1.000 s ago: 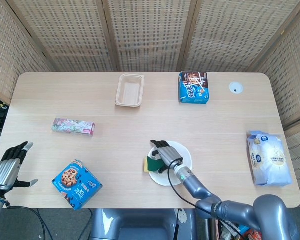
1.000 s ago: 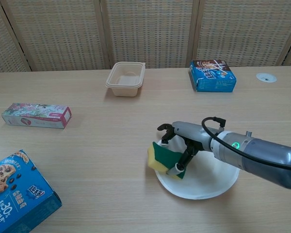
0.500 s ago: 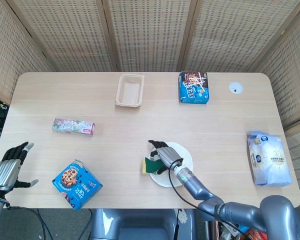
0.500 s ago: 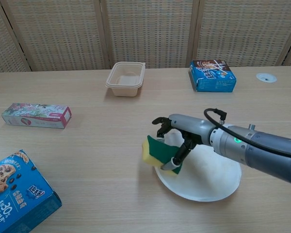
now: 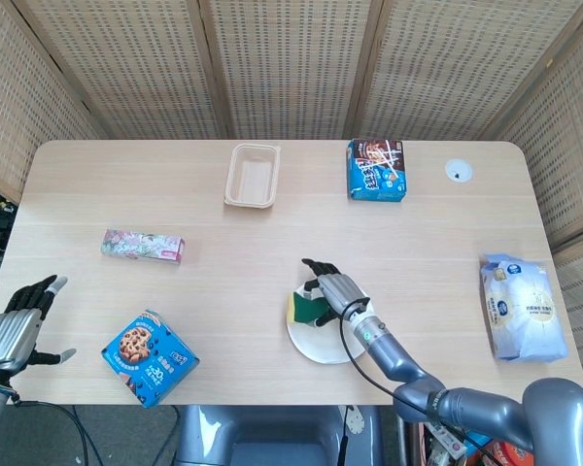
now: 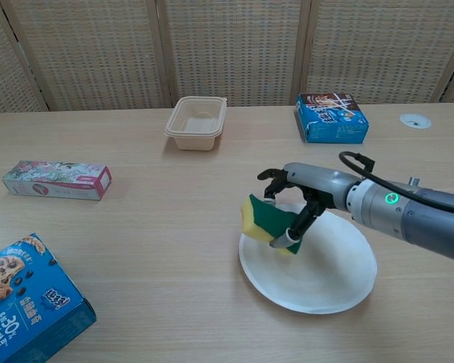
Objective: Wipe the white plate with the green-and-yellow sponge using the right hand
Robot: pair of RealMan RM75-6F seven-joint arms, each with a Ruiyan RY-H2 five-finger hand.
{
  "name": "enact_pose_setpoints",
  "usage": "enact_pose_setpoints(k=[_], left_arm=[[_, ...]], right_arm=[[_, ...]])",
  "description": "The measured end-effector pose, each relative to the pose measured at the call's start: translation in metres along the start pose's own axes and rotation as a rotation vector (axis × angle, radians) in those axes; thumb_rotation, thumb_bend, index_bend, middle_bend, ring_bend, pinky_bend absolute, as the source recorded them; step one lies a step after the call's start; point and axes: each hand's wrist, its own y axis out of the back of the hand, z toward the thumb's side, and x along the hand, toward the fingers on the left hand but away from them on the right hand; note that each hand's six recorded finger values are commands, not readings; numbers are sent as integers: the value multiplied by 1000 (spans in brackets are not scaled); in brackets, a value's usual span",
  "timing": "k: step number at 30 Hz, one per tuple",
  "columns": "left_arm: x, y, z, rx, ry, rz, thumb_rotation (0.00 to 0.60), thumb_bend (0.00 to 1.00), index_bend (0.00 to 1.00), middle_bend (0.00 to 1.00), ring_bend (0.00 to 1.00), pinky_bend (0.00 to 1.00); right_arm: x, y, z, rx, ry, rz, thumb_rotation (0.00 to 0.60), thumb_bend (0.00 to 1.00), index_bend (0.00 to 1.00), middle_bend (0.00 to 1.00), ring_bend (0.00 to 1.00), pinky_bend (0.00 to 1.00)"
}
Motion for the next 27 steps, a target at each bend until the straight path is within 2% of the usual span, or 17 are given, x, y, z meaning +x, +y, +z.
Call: enact_pose_setpoints(k=[8, 17, 27], left_arm=[[1, 0, -1, -1, 4, -3, 600, 0, 0, 0, 0, 0], [1, 0, -2, -4, 6, -5, 600, 0, 0, 0, 0, 0], [0, -1, -1, -1, 4, -7, 600, 0, 0, 0, 0, 0]], right_arm=[[0, -16, -17, 7, -32, 32, 600, 659, 679, 1, 0, 0], [-1, -25, -39, -17, -67, 44, 600, 659, 679, 0, 0, 0], [2, -29, -48, -37, -73, 54, 600, 658, 679, 0, 0, 0]])
